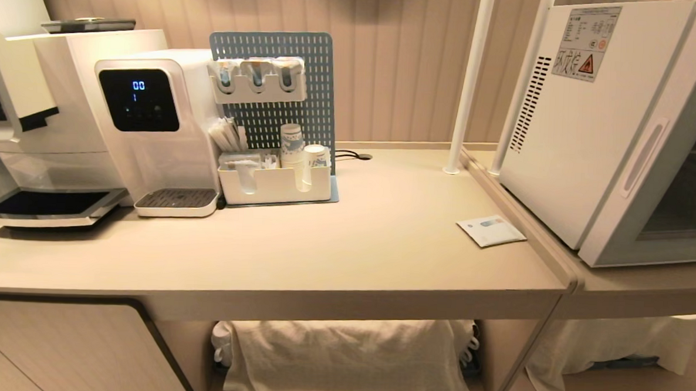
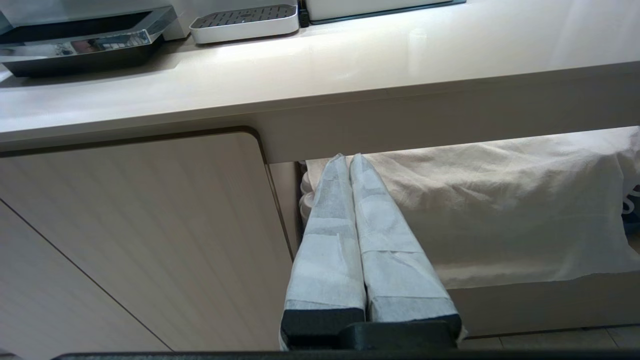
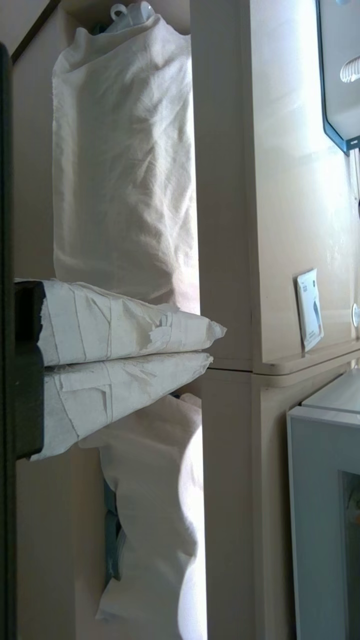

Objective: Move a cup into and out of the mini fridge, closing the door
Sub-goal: Open the freezer door

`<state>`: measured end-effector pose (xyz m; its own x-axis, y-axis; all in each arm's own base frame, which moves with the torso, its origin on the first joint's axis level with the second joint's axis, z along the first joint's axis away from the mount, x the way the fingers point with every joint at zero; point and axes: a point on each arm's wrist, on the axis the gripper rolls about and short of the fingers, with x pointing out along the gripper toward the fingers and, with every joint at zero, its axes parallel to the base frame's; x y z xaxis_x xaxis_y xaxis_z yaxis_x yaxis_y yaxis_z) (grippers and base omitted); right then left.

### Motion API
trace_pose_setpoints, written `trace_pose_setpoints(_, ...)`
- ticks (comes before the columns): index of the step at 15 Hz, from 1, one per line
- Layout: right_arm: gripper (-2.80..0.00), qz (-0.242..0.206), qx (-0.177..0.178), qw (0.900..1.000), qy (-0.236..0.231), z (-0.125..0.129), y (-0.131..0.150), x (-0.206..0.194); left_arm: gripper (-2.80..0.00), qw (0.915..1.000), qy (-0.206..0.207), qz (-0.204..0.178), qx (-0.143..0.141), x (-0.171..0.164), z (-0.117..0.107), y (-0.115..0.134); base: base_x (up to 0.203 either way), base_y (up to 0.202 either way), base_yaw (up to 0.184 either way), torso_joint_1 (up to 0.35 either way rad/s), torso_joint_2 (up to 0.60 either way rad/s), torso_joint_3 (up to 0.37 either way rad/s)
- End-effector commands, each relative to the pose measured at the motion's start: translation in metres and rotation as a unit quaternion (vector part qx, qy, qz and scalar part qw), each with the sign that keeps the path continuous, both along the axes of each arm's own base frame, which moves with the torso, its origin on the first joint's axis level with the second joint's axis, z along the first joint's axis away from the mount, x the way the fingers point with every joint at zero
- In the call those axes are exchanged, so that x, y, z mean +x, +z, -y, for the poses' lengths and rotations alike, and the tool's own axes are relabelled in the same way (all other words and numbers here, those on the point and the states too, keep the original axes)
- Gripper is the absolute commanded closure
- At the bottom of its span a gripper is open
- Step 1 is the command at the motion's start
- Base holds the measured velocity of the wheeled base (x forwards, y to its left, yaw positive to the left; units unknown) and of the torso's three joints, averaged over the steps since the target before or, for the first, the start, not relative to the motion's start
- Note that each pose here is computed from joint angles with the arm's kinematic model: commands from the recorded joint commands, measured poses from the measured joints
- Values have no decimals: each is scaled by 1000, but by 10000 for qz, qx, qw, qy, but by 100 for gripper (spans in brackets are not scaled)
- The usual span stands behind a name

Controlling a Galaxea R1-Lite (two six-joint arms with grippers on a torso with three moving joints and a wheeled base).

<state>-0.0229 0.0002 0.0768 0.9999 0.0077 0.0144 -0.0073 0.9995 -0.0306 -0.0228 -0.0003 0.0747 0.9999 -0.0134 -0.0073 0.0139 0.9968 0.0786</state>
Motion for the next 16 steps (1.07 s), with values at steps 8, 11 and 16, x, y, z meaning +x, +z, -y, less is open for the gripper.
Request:
trace_pose_setpoints(8,0,-42,22,10000,-15,0,-3,1,0,9998,60,27,-173,0,0,1,0,0,0,0,0,0)
trace_pose_setpoints(11,0,-57,28,10000,-14,0,-3,1,0,9996,68,35,-286,0,0,1,0,0,0,0,0,0)
trace_pose_setpoints(16,0,-49,41,10000,-15,0,-3,1,0,9996,68,35,-286,0,0,1,0,0,0,0,0,0)
